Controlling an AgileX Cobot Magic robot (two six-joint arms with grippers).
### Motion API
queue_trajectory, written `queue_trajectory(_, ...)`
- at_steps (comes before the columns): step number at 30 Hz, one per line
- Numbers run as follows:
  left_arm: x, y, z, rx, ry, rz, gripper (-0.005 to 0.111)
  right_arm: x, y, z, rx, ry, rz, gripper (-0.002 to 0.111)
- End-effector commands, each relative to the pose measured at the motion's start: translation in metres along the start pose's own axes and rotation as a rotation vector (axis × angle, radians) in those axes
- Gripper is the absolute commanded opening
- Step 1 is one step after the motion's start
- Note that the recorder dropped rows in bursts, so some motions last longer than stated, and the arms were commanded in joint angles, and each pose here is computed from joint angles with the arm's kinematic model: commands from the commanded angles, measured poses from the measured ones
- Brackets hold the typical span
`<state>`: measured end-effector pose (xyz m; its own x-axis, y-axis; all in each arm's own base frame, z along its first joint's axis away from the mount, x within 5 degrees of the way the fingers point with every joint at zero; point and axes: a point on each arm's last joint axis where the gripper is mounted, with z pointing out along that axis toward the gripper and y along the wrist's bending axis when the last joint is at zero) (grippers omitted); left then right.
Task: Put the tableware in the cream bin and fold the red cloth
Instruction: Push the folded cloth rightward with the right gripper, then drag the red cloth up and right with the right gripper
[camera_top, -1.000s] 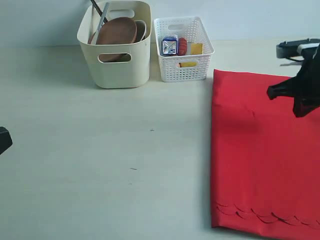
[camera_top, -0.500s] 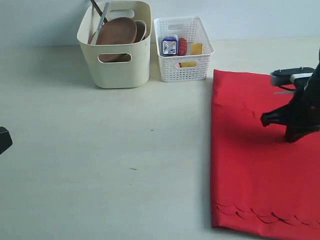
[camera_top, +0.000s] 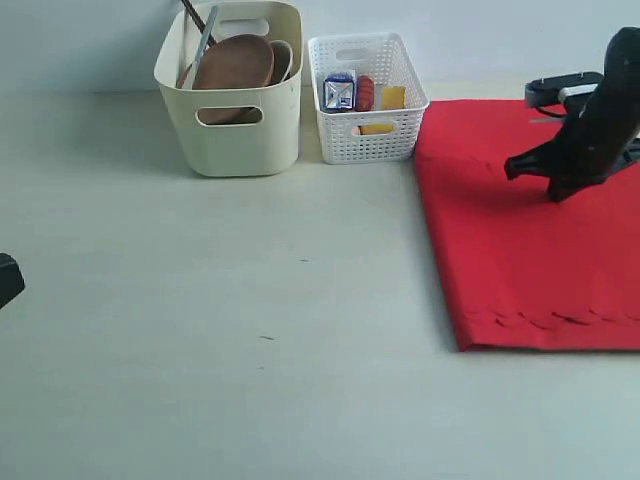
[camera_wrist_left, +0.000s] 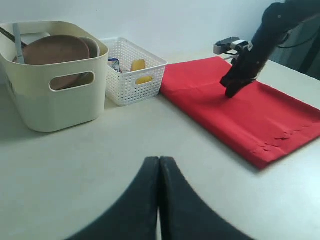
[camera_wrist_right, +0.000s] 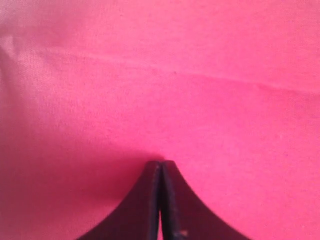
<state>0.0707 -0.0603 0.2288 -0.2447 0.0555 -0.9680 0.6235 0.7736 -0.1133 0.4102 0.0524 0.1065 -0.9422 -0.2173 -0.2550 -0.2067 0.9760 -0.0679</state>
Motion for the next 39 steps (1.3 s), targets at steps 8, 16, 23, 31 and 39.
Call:
queue_trajectory(8, 0.002, 0.001, 0.000, -0.005, 0.003, 0.005, 0.001, -0.060, -0.007, -0.017, -0.018, -0.050, 0.019, 0.000)
queue_trajectory(16, 0.002, 0.001, 0.000, -0.005, 0.003, 0.005, 0.001, -0.032, -0.004, -0.054, -0.051, 0.069, 0.037, 0.000)
queue_trajectory(23, 0.002, 0.001, 0.000, -0.005, 0.003, 0.005, 0.001, -0.004, 0.003, -0.007, -0.061, -0.009, 0.061, 0.000)
queue_trajectory(31, 0.002, 0.001, 0.000, -0.005, 0.003, 0.005, 0.001, -0.033, 0.001, 0.037, -0.051, -0.071, 0.020, 0.000)
queue_trajectory(39, 0.002, 0.001, 0.000, -0.005, 0.003, 0.005, 0.001, -0.052, -0.003, -0.023, -0.051, -0.129, 0.027, 0.000)
